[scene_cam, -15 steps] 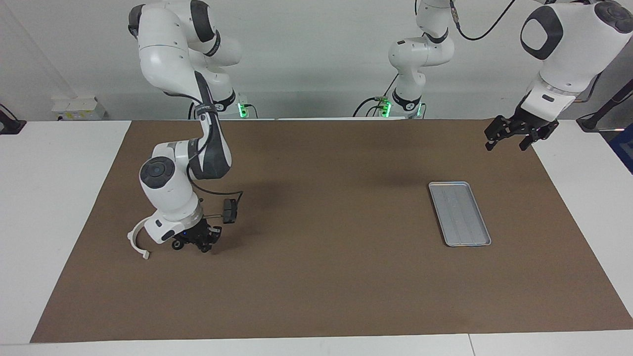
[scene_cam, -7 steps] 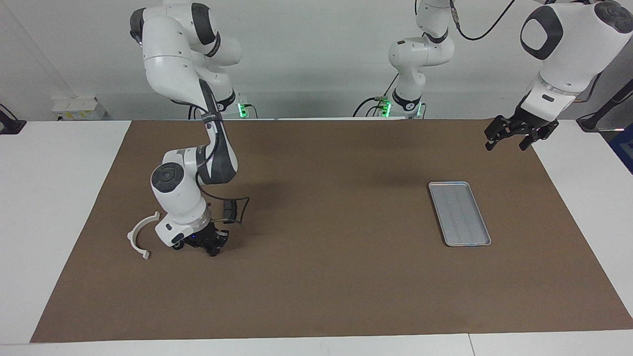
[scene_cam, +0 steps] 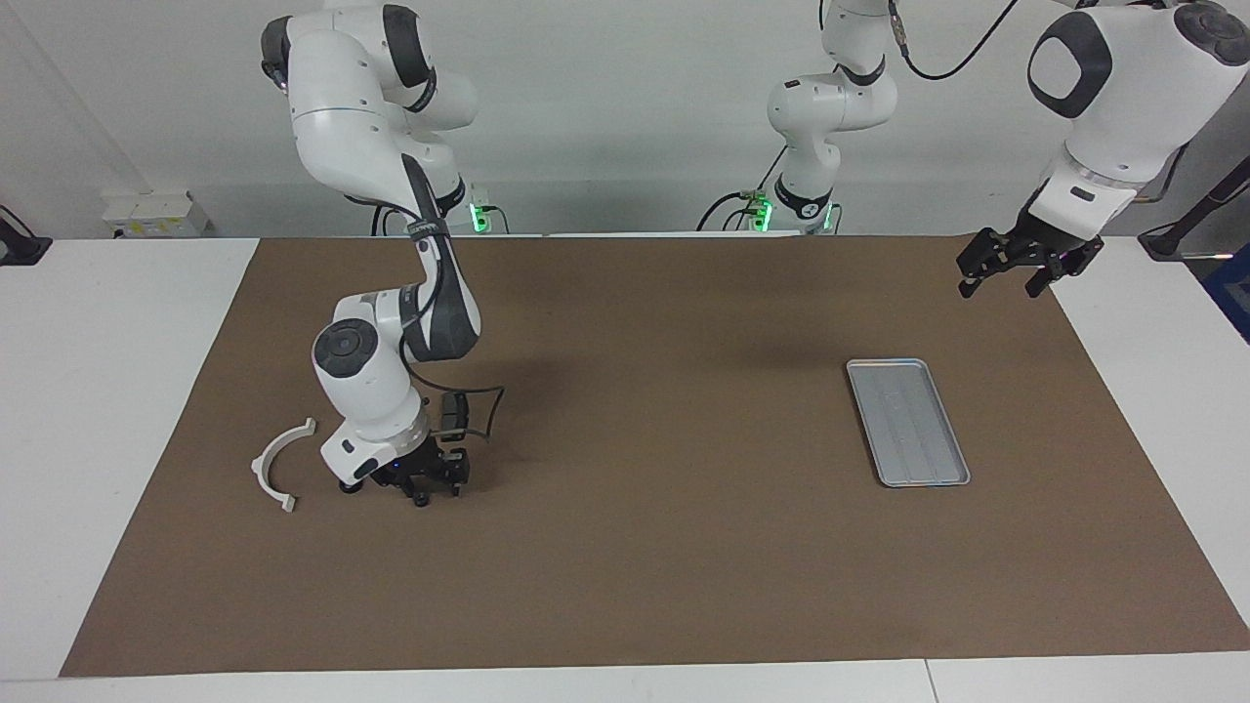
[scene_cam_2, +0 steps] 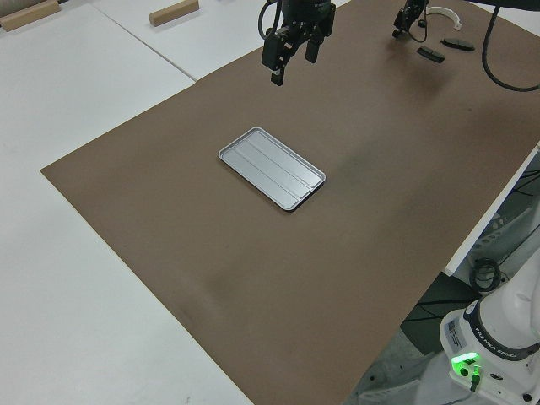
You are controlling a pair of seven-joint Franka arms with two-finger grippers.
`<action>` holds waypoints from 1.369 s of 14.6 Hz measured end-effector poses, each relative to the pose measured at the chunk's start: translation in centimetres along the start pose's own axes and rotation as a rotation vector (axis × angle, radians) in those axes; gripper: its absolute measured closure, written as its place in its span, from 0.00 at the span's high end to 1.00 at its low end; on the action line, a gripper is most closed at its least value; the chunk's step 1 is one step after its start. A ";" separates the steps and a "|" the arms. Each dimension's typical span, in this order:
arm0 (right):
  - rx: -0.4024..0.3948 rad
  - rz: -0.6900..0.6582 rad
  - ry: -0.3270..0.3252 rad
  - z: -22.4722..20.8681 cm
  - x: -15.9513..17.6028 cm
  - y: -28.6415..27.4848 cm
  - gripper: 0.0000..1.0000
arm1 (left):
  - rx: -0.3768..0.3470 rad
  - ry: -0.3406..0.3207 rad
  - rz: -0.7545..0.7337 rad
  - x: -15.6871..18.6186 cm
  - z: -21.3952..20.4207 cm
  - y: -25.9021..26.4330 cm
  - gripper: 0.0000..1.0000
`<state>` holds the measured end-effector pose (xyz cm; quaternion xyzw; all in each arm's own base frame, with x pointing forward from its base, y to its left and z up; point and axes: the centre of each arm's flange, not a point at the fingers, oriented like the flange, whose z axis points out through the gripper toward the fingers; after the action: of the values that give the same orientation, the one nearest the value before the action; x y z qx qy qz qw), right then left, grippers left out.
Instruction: Place bearing gear from tray to pile
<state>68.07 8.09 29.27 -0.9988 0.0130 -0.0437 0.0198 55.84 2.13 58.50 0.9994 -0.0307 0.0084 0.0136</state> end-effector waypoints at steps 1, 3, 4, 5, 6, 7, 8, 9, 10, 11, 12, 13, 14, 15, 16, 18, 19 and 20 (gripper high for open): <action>0.000 0.000 0.005 -0.3 0.1 0.0 0.95 | 0.000 0.000 0.000 0.0 0.0 0.0 1.00; 0.000 0.001 0.016 -1.1 0.2 0.1 1.00 | 0.000 0.000 0.000 0.0 0.0 0.0 1.00; 0.000 0.003 0.020 -1.5 0.2 0.2 1.00 | 0.000 0.000 0.000 0.0 0.0 0.0 1.00; -0.001 0.005 0.023 -1.8 0.3 0.4 1.00 | 0.000 0.000 0.000 0.0 0.0 0.0 1.00; -0.001 0.008 0.027 -2.1 0.3 0.6 1.00 | 0.000 0.000 0.000 0.0 0.0 0.0 1.00; -0.002 0.011 0.029 -2.4 0.4 0.8 1.00 | 0.000 0.000 0.000 0.0 0.0 0.0 1.00; -0.002 0.013 0.031 -2.6 0.4 0.9 1.00 | 0.000 0.000 0.000 0.0 0.0 0.0 1.00; -0.003 0.013 0.034 -2.9 0.4 0.9 1.00 | 0.000 0.000 0.000 0.0 0.0 0.0 1.00; -0.003 0.013 0.035 -3.2 0.4 0.9 1.00 | 0.000 0.000 0.000 0.0 0.0 0.0 1.00; -0.005 0.014 0.028 -3.5 0.3 1.0 1.00 | 0.000 0.000 0.000 0.0 0.0 0.0 1.00; -0.009 0.016 0.015 -3.9 0.2 1.2 1.00 | 0.000 0.000 0.000 0.0 0.0 0.0 1.00; -0.013 0.020 0.005 -4.7 0.0 1.5 1.00 | 0.000 0.000 0.000 0.0 0.0 0.0 1.00; -0.017 0.025 -0.002 -5.9 -0.1 1.8 1.00 | 0.000 0.000 0.000 0.0 0.0 0.0 1.00; -0.022 0.029 -0.008 -7.4 -0.3 2.1 1.00 | 0.000 0.000 0.000 0.0 0.0 0.0 1.00; -0.026 0.034 -0.016 -9.0 -0.6 2.4 1.00 | 0.000 0.000 0.000 0.0 0.0 0.0 1.00; -0.034 0.034 -0.032 -12.7 -1.5 2.7 1.00 | 0.000 0.000 0.000 0.0 0.0 0.0 1.00; -0.037 0.023 -0.035 -14.8 -2.1 2.7 1.00 | 0.000 0.000 0.000 0.0 0.0 0.0 1.00; -0.040 0.005 -0.037 -17.1 -2.8 2.7 1.00 | 0.000 0.000 0.000 0.0 0.0 0.0 1.00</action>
<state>63.75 4.86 45.97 -0.9996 0.0159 -0.0248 0.0002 55.84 2.13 58.50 0.9994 -0.0307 0.0084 0.0136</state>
